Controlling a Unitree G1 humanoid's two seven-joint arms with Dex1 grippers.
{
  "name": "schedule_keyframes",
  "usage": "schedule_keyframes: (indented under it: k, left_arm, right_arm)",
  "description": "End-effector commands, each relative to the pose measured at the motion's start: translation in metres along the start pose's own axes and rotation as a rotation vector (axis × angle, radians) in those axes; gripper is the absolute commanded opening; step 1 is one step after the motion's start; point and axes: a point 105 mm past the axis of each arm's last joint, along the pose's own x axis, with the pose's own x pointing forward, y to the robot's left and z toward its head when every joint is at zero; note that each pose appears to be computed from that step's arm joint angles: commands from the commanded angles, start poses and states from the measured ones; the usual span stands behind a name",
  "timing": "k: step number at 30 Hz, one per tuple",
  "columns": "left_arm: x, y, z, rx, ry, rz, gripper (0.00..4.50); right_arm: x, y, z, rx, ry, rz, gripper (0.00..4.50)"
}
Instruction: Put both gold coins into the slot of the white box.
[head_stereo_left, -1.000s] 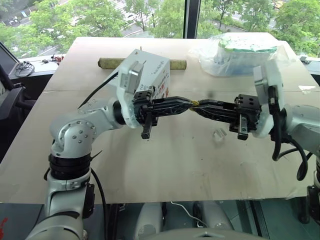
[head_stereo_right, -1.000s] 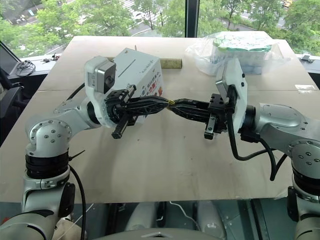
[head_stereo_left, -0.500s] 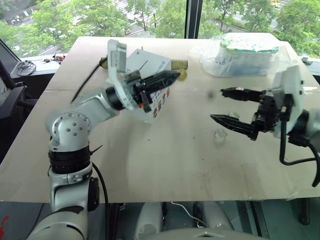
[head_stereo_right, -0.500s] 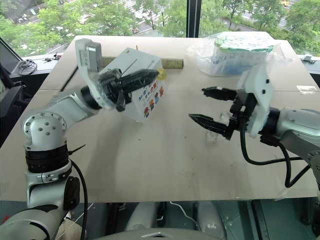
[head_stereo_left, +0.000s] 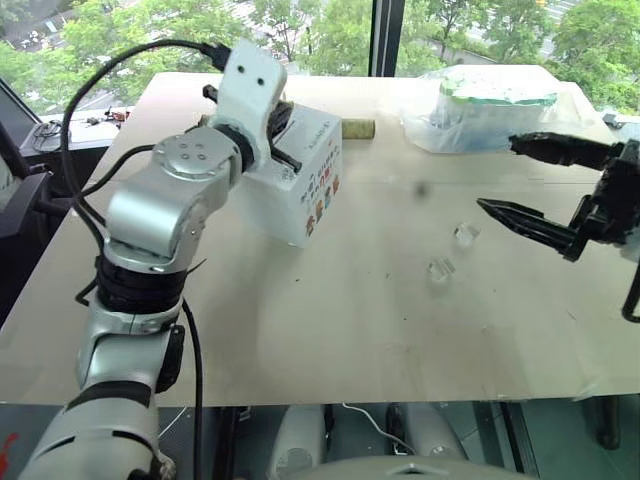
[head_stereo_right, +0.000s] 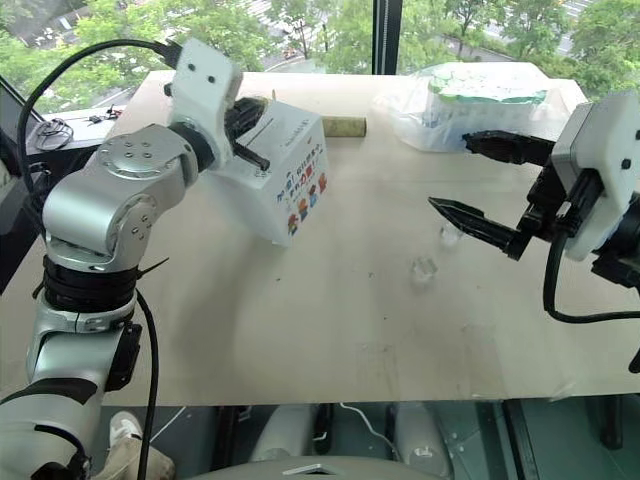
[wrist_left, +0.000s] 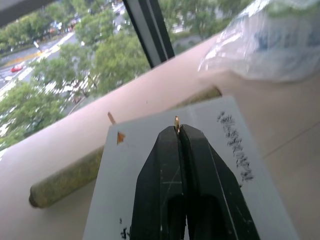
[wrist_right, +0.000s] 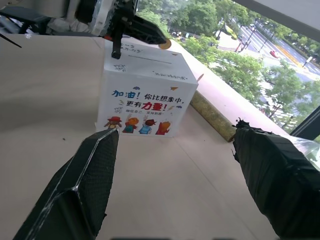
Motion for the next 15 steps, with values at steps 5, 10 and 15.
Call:
schedule_keyframes:
  k: [5,10,15]
  left_arm:
    - [-0.005,0.01,-0.007,0.102,0.086,0.061,0.0]
    - [-0.005,0.006,-0.011,0.072,0.121,0.028,0.0]
    - [-0.006,0.008,-0.017,0.035,0.156,0.033,0.0]
  right_arm:
    - [0.0,-0.004,0.011,-0.039,-0.028,-0.01,3.94]
    - [-0.001,-0.002,0.009,-0.036,-0.019,0.003,3.94]
    - [-0.005,0.001,0.006,-0.033,-0.005,0.019,3.94]
